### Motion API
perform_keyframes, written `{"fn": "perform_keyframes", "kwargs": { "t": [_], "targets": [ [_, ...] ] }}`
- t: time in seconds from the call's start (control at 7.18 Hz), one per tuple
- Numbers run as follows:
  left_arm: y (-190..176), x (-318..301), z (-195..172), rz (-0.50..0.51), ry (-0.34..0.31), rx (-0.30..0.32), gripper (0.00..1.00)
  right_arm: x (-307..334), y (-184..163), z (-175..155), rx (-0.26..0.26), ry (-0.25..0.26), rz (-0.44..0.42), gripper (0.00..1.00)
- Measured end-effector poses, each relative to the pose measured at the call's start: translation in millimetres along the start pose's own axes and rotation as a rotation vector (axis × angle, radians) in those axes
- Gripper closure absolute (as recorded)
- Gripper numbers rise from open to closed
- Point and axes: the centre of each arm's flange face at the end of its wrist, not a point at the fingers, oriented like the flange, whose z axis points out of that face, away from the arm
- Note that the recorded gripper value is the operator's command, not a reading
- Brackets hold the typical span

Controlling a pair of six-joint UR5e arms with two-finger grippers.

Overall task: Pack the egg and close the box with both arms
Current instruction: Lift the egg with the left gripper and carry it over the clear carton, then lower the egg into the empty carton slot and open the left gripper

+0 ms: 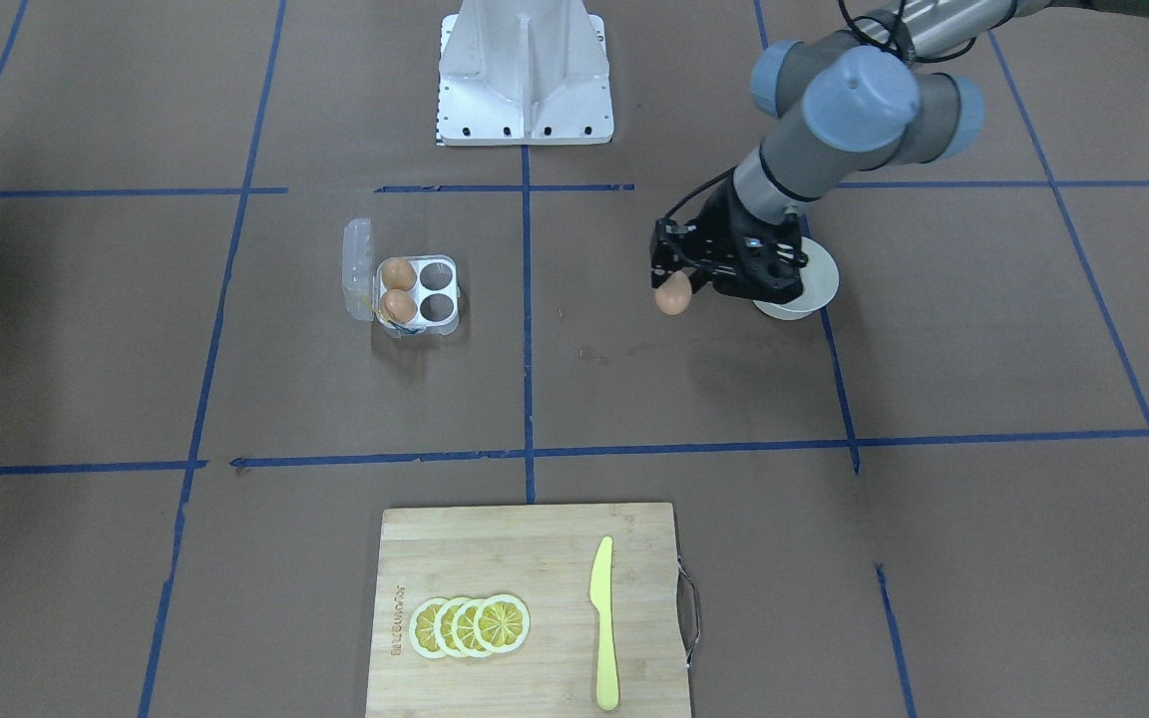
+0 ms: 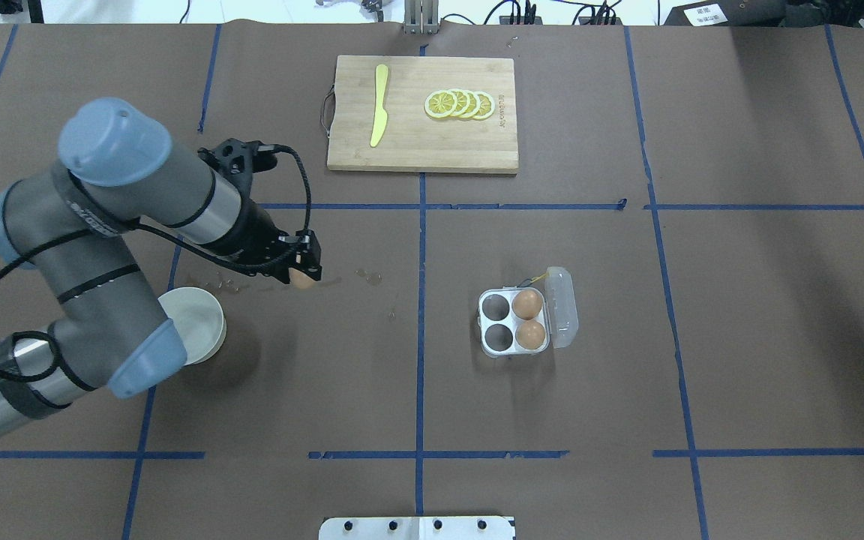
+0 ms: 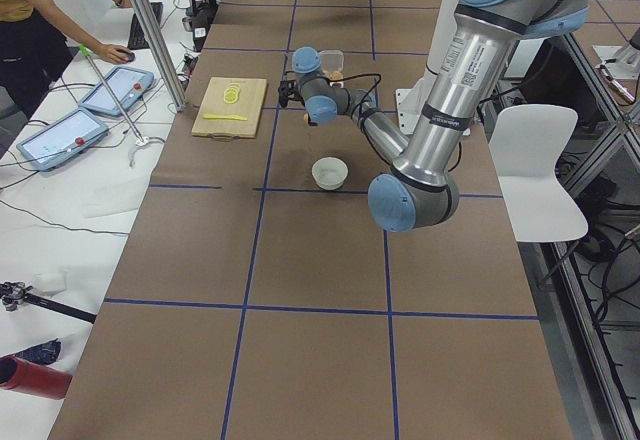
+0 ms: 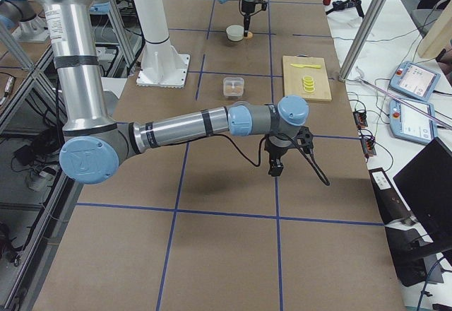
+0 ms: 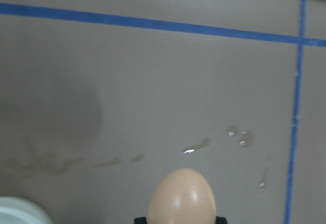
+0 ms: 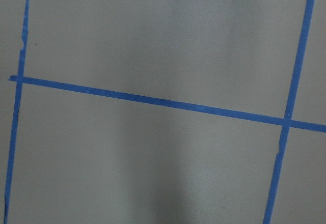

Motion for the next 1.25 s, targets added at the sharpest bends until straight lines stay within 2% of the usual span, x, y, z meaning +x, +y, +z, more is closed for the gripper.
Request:
{"fn": "perform_keyframes", "kwargs": {
  "t": [0.28, 0.7, 0.98, 1.25],
  "targets": [
    [9.8, 85.6, 41.0, 0.055, 0.028, -0.013, 1.0, -9.7, -0.9, 7.5, -0.013, -0.006, -0.017, 0.0],
    [31.3, 177.5, 85.5, 0.109, 0.057, -0.043, 1.0, -14.3, -1.2, 10.3, -0.018, -0.007, -0.025, 0.0],
    [35.6, 197.8, 106.4, 0.133, 0.076, -0.021, 1.0, -16.3, -1.3, 11.6, -0.02, -0.008, -0.028, 0.0],
    [36.4, 199.4, 111.2, 0.14, 0.081, -0.014, 0.94, -16.8, -1.3, 11.9, -0.021, -0.008, -0.029, 0.0]
  ]
}}
